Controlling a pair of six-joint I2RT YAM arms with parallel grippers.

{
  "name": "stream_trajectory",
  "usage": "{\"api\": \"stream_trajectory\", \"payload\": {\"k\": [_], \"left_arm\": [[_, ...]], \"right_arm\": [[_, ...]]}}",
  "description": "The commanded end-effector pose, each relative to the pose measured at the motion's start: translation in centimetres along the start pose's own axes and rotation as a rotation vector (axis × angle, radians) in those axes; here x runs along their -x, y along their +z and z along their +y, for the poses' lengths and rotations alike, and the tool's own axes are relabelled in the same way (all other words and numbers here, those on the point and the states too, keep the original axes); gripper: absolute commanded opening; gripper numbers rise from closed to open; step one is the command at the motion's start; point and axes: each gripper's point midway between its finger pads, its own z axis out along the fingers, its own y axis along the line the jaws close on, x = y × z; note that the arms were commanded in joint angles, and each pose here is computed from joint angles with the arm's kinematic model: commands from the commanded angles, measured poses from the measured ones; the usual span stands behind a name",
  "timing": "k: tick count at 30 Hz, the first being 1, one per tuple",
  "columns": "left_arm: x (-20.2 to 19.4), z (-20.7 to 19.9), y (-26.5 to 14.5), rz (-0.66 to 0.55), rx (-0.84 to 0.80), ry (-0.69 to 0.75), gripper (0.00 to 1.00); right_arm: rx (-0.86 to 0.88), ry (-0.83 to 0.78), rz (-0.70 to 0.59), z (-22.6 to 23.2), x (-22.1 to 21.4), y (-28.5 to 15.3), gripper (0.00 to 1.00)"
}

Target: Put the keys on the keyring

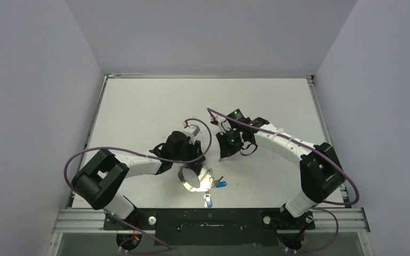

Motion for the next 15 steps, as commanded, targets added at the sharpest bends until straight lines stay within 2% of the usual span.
{"api": "stream_trajectory", "payload": {"k": [1,6,15], "left_arm": [[1.4,-0.5,-0.7,0.037,-0.013,0.145,0.38],[1.9,-1.3,-1.4,0.068,-0.023,0.163,0.38],[1.9,-3.5,-2.2,0.041,-0.049,-0.121,0.36]], "right_arm": [[0.006,-0.023,-0.061,0.5,1.3,-1.4,0.00],[0.003,-0.024,-0.063,0.5,1.4,-1.5,0.00],[0.002,-0.024,-0.062,0.4,1.5,-1.4,0.00]]}}
